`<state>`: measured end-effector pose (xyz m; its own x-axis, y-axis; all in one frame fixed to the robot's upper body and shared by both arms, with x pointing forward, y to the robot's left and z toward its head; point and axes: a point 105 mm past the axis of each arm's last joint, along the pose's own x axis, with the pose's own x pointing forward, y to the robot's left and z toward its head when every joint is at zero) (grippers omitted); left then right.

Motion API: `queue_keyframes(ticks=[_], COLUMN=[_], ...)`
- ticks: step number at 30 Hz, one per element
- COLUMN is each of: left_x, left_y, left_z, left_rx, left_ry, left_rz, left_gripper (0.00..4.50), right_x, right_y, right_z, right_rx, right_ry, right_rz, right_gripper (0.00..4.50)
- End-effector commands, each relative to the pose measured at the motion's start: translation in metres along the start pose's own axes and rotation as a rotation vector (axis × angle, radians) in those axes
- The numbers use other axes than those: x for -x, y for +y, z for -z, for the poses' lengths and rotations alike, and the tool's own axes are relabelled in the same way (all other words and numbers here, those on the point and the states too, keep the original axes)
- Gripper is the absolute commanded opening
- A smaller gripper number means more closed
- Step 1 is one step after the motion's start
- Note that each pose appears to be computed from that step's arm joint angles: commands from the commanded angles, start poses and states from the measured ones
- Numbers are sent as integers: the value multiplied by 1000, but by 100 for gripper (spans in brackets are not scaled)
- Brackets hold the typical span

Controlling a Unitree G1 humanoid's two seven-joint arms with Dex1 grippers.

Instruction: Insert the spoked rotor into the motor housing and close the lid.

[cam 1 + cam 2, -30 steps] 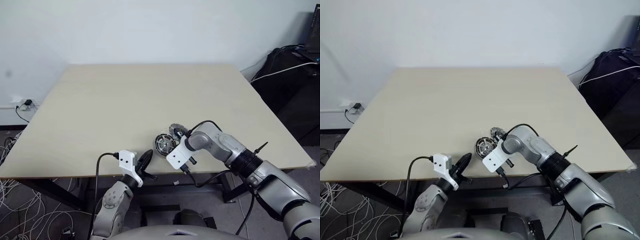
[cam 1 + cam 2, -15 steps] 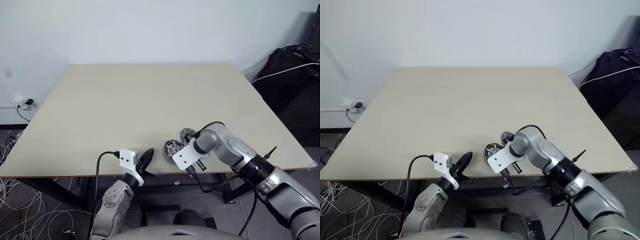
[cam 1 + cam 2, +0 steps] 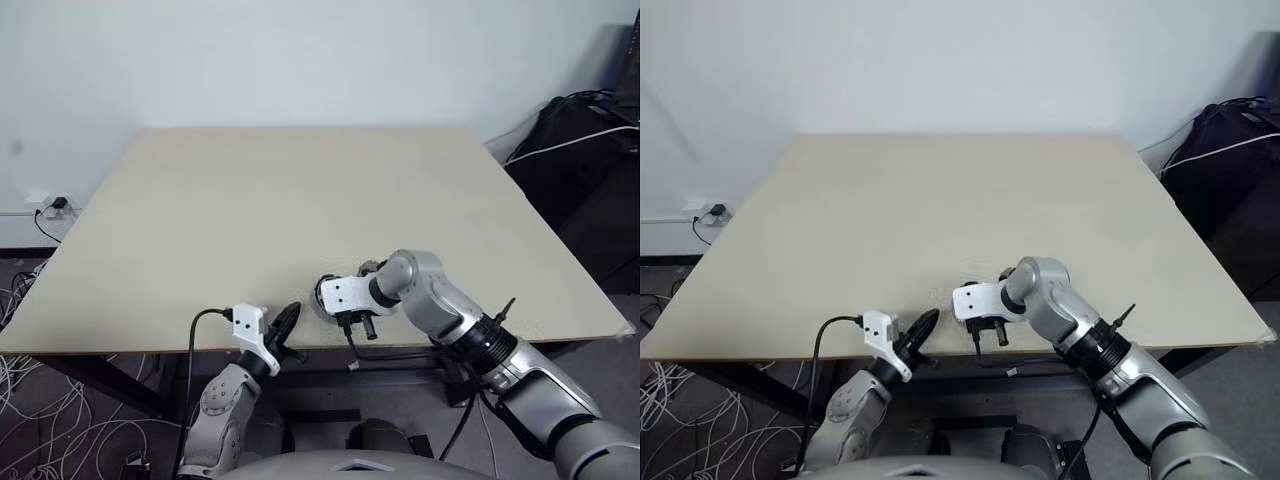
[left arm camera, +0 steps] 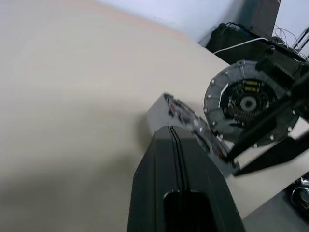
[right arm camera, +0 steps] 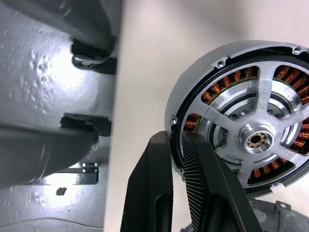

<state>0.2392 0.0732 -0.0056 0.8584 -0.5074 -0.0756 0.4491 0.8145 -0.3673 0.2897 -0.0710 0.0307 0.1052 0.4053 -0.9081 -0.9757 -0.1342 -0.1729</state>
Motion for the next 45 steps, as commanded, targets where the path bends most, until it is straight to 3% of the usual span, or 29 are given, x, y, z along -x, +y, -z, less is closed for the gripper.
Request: queue_keyframes(ticks=[1, 9, 19, 29, 32, 36, 39, 45], left_x=[-4, -3, -5, -5, -4, -3, -3, -4], left_y=[-1, -10, -12, -16, -16, -17, -16, -17], left_z=[-7, -23, -24, -28, -27, -29, -31, -30], left_rx=[-16, -22, -17, -18, -18, -21, -24, -37], left_ry=[-49, -74, -69, -67, -64, -66, -64, -53], left_rz=[20, 32, 32, 39, 41, 43, 41, 50], left_gripper=[0, 0, 0, 0, 0, 0, 0, 0], right_x=[11, 9, 13, 39, 52, 82, 99, 108], right_y=[-15, -11, -22, -6, -15, -52, -75, -86], right_z=[2, -8, -41, -101, -119, -137, -132, -98], right_rx=[11, -68, -203, -254, -290, -364, -348, -226], right_ry=[24, -51, -225, -505, -628, -815, -821, -673], right_rz=[70, 38, 80, -19, 37, 283, 514, 802], right_gripper=[11, 11, 321, 321, 321, 321, 261, 71])
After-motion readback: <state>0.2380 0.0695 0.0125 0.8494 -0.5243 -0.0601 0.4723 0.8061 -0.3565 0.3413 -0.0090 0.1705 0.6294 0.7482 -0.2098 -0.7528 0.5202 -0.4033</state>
